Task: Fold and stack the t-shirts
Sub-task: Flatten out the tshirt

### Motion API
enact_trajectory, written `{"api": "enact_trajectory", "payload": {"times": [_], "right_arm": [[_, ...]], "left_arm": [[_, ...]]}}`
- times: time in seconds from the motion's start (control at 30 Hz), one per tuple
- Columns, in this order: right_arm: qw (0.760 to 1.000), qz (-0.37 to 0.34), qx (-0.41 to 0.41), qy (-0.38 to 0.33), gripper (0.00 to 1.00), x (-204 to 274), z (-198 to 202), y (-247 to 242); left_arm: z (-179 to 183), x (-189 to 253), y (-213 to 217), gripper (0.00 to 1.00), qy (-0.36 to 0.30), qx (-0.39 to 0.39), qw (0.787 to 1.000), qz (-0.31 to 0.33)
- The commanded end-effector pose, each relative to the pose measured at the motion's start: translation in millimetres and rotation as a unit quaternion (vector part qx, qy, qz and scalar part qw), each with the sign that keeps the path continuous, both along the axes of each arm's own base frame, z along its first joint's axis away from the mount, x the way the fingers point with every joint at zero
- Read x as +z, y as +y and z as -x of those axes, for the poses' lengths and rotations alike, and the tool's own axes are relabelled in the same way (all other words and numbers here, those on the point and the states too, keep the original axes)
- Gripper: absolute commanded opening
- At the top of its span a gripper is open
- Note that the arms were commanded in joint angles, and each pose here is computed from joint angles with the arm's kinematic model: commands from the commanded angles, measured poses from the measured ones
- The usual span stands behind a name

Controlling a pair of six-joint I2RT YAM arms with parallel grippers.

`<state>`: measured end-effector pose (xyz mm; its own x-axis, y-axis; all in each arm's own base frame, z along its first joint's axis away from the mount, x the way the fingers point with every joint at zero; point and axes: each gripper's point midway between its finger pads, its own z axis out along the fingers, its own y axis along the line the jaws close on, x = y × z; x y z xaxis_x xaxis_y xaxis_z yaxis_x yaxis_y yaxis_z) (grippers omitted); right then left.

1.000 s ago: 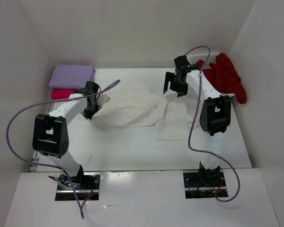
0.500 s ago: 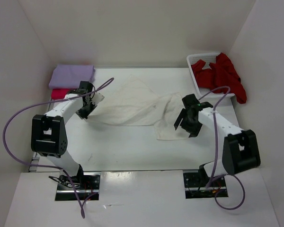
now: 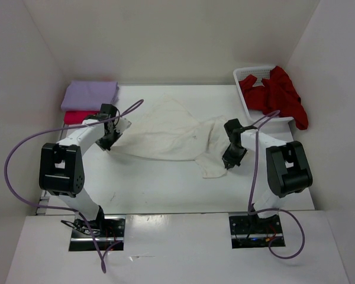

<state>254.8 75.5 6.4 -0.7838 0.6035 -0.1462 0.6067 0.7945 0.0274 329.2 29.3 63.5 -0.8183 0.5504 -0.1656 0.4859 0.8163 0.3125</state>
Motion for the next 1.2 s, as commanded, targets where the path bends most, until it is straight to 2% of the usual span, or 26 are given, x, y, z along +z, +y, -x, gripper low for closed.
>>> {"api": "enact_trajectory", "payload": {"times": [0.0, 0.1, 0.13, 0.17, 0.2, 0.27, 0.3, 0.33, 0.4, 0.43, 0.47, 0.5, 0.53, 0.57, 0.63, 0.67, 0.73, 0.8, 0.83, 0.87, 1.0, 1.03, 1.1, 1.13, 1.17], "right_arm": [[0.999, 0.036, 0.007, -0.017, 0.0, -19.1, -14.7, -13.5], [0.996, 0.025, 0.049, -0.076, 0.0, 19.6, -62.7, -2.7], [0.989, 0.028, 0.052, -0.135, 0.0, 69.6, -106.1, -0.7], [0.983, 0.048, 0.072, -0.162, 0.0, 97.8, -129.3, -3.9], [0.965, 0.05, 0.068, -0.248, 0.0, 170.3, -185.5, -0.5], [0.953, 0.071, 0.068, -0.286, 0.0, 240.0, -212.0, -10.7], [0.927, 0.076, 0.064, -0.361, 0.0, 321.6, -237.0, -14.9], [0.908, 0.075, 0.064, -0.408, 0.0, 361.9, -242.7, -14.6], [0.847, 0.034, 0.032, -0.529, 0.0, 451.2, -227.3, -28.8], [0.826, 0.019, 0.028, -0.562, 0.0, 474.9, -227.8, -31.3], [0.823, 0.019, 0.019, -0.567, 0.0, 481.4, -221.6, -33.7], [0.811, 0.044, 0.01, -0.584, 0.0, 496.5, -211.0, -40.2], [0.81, 0.058, 0.011, -0.583, 0.0, 500.7, -200.2, -39.7], [0.819, 0.068, 0.017, -0.569, 0.0, 491.4, -200.9, -36.4], [0.826, 0.068, 0.024, -0.559, 0.0, 488.1, -190.3, -29.5], [0.843, 0.067, 0.038, -0.533, 0.0, 470.0, -194.6, -19.0], [0.848, 0.075, 0.054, -0.522, 0.0, 465.9, -185.9, -1.2], [0.871, 0.088, 0.065, -0.479, 0.0, 436.4, -186.3, 10.6], [0.878, 0.087, 0.065, -0.467, 0.0, 427.2, -182.1, 21.5], [0.893, 0.094, 0.071, -0.435, 0.0, 406.0, -174.7, 26.3], [0.921, 0.119, 0.081, -0.362, 0.0, 342.8, -142.3, 51.1], [0.937, 0.128, 0.108, -0.306, 0.0, 292.7, -126.8, 60.5], [0.939, 0.076, 0.096, -0.32, 0.0, 280.7, -106.8, 69.5], [0.957, 0.062, 0.117, -0.257, 0.0, 224.7, -82.6, 71.6], [0.959, 0.035, 0.099, -0.262, 0.0, 220.9, -66.3, 70.0]], "left_arm": [[-0.1, -2.7, 0.7, 0.0, -0.001, 0.004, 1.0, 0.007], [-20.3, 11.5, -0.2, 0.0, -0.035, -0.002, 0.999, 0.007], [-34.1, 18.3, 1.1, 0.0, -0.048, -0.007, 0.999, 0.001], [-67.4, 58.4, -1.2, 0.0, -0.102, -0.007, 0.995, 0.004], [-87.6, 78.0, -2.1, 0.0, -0.123, -0.013, 0.992, 0.003], [-124.6, 141.5, 4.7, 0.0, -0.199, -0.005, 0.98, -0.009], [-152.7, 222.1, 5.9, 0.0, -0.298, 0.002, 0.955, -0.011], [-165.1, 263.0, 8.2, 0.0, -0.352, 0.009, 0.936, -0.014], [-168.1, 341.3, 11.8, 0.0, -0.446, 0.017, 0.894, -0.018], [-165.8, 390.1, 12.0, 0.0, -0.505, 0.02, 0.863, -0.014], [-160.2, 408.8, 10.9, 0.0, -0.523, 0.014, 0.852, -0.012], [-156.8, 421.8, 11.4, 0.0, -0.535, 0.011, 0.845, -0.015], [-157.9, 419.3, 9.6, 0.0, -0.529, 0.007, 0.849, -0.012], [-155.4, 420.6, 10.1, 0.0, -0.526, 0.004, 0.85, -0.016], [-163.9, 395.1, 8.1, 0.0, -0.498, -0.001, 0.867, -0.015], [-159.6, 388.7, 8.3, 0.0, -0.49, -0.002, 0.872, -0.015], [-162.7, 347.3, 3.7, 0.0, -0.457, -0.007, 0.889, -0.015], [-148.6, 334.6, 4.9, 0.0, -0.45, -0.011, 0.893, -0.019], [-145.8, 298.3, 1.6, 0.0, -0.417, -0.015, 0.909, -0.022], [-136.1, 291.3, 4.1, 0.0, -0.409, -0.012, 0.912, -0.026], [-102.7, 223.2, 15.0, 0.0, -0.322, -0.023, 0.944, -0.062], [-95.3, 207.7, 17.3, 0.0, -0.297, -0.023, 0.952, -0.068], [-68.9, 167.0, 19.4, 0.0, -0.223, -0.029, 0.972, -0.072], [-58.4, 157.0, 20.3, 0.0, -0.203, -0.031, 0.976, -0.073], [-41.8, 142.2, 21.6, 0.0, -0.168, -0.034, 0.982, -0.075]]}}
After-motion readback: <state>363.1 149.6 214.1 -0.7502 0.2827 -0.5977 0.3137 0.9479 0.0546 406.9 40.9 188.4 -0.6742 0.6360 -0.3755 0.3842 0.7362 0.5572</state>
